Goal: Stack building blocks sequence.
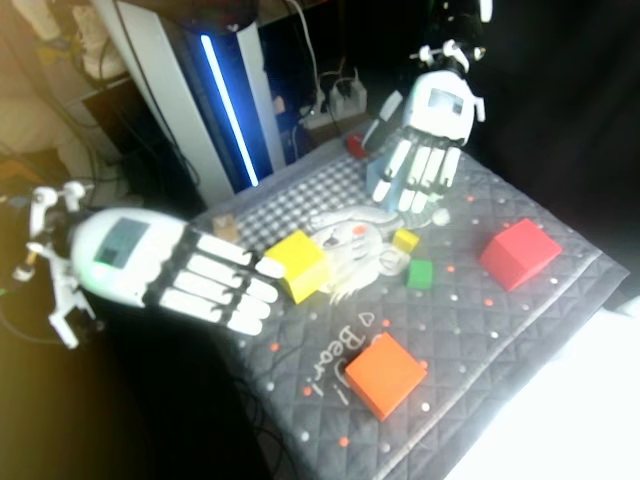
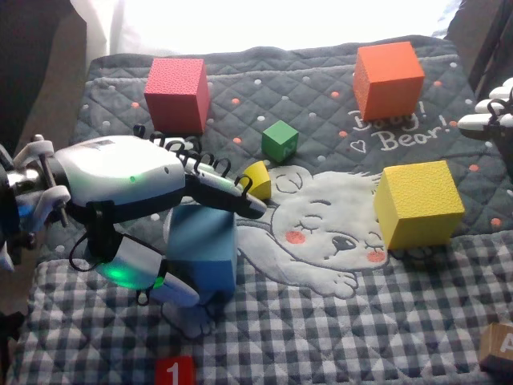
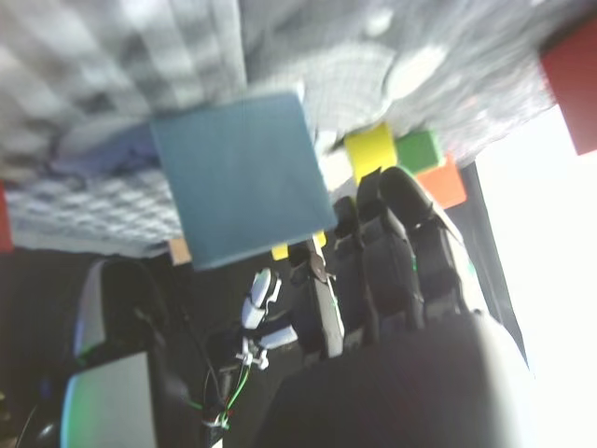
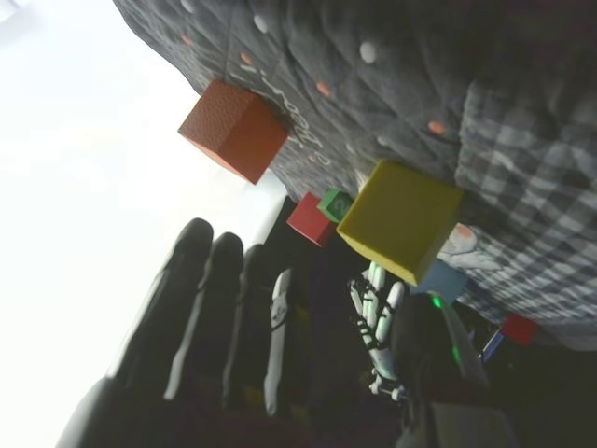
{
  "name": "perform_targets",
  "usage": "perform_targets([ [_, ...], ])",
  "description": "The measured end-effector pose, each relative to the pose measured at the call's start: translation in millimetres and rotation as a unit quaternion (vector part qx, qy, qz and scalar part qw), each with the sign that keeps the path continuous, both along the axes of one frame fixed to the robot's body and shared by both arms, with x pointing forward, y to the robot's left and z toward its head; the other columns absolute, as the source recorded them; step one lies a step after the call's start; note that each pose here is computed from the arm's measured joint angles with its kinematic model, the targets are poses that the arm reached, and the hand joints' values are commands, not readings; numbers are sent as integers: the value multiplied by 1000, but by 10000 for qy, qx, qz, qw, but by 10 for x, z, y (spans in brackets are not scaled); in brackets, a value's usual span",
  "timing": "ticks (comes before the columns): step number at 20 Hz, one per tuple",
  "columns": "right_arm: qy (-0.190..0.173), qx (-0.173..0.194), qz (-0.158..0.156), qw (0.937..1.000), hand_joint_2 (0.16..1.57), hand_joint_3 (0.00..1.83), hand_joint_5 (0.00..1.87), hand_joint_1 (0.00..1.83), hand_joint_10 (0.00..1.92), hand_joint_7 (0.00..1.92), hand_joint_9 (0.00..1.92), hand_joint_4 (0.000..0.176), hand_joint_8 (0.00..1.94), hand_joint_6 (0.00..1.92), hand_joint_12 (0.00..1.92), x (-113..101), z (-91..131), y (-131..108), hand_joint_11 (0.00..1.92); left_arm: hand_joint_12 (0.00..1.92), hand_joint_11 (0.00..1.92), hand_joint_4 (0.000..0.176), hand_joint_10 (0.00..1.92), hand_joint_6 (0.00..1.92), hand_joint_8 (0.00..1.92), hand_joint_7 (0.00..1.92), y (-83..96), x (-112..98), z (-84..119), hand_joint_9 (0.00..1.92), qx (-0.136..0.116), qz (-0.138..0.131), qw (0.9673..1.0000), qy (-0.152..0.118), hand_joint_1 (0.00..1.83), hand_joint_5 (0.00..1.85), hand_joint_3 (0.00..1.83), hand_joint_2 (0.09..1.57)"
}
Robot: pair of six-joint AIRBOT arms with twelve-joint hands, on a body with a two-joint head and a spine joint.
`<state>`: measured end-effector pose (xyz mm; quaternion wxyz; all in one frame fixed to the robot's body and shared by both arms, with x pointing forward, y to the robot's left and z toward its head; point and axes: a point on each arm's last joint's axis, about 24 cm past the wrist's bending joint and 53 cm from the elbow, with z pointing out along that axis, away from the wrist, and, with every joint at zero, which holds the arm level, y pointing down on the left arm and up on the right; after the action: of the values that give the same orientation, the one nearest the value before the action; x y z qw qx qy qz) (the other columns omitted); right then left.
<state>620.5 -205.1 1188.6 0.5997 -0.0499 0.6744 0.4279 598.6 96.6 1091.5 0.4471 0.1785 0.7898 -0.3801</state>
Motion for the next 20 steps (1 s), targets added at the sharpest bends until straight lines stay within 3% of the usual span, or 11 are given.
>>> perform_targets([
  [1, 2, 2, -5, 10000, 1206, 5, 375, 704, 3, 389, 353, 40, 2, 1, 40, 2, 0, -2, 327, 1613, 335, 14, 711, 16, 903, 883, 8, 14, -15, 653, 9, 29, 10000, 4, 1314, 849, 6, 1104],
  [2, 3, 4, -8, 10000, 1208, 4, 373, 700, 2, 388, 351, 50, 1, 0, 37, 3, 0, -3, 325, 1773, 458, 0, 1534, 1174, 1283, 811, 13, 32, 7, 580, -95, 102, 9999, 14, 1229, 797, 5, 1195],
  [4, 3, 3, -7, 10000, 1210, 4, 377, 712, 3, 392, 355, 43, 2, 1, 37, 2, 0, -3, 328, 1777, 534, 0, 1666, 1209, 1309, 808, 35, 50, 14, 624, -143, 171, 9998, -11, 1226, 798, 0, 1200],
  [5, 3, 3, -7, 10000, 1216, 5, 374, 698, 9, 406, 379, 52, 5, 0, 45, 2, 0, -3, 354, 1656, 598, 0, 1585, 906, 1551, 735, 52, 68, 21, 668, -197, 241, 9995, 10, 1229, 895, 0, 1209],
  [7, -2, 8, -3, 10000, 1229, 7, 390, 689, 5, 408, 378, 38, 4, 5, 42, 1, 3, -1, 355, 1425, 767, 0, 1250, 581, 1310, 904, 126, 152, 89, 881, -294, 378, 9988, -64, 1286, 1082, 0, 1120],
  [10, 8, 3, -13, 10000, 1233, 5, 387, 684, 0, 400, 372, 43, 0, 2, 33, 4, -2, -5, 345, 1479, 813, 0, 1317, 473, 1135, 945, 267, 301, 416, 928, -416, 551, 9968, -395, 1366, 1133, 0, 1098],
  [11, 7, 1, -10, 10000, 1230, 2, 396, 696, 3, 404, 379, 38, 2, 4, 34, 3, -2, -4, 350, 1558, 794, 0, 1325, 521, 1058, 965, 340, 405, 682, 943, -600, 634, 9939, -680, 1381, 1119, 0, 1091],
  [13, 2, 6, -6, 10000, 1235, 2, 407, 714, 13, 426, 414, 30, 8, 6, 48, 2, 1, -2, 386, 1434, 913, 0, 1203, 201, 906, 1040, 472, 607, 1038, 1039, -819, 829, 9875, -1059, 1400, 1281, 0, 1051],
  [14, 1, 8, -7, 10000, 1237, 3, 409, 719, 10, 425, 411, 32, 7, 6, 44, 2, 2, -3, 378, 1412, 921, 0, 1144, 197, 840, 1061, 526, 693, 1134, 1064, -835, 922, 9853, -1171, 1398, 1303, 0, 1042],
  [15, 3, 7, -8, 10000, 1241, 4, 405, 691, 3, 410, 387, 31, 1, 3, 33, 2, 1, -3, 356, 1501, 908, 0, 1086, 188, 1035, 1054, 581, 804, 1223, 1027, -819, 1046, 9825, -1307, 1312, 1307, 0, 1050],
  [20, 5, 27, -14, 10000, 1249, 4, 378, 657, 0, 373, 349, 37, 0, 0, 20, 14, -10, -1, 336, 1187, 872, 0, 1130, 428, 858, 1077, 723, 1265, 1347, 1054, -800, 1669, 9719, -1456, 1398, 1149, 2, 1053],
])
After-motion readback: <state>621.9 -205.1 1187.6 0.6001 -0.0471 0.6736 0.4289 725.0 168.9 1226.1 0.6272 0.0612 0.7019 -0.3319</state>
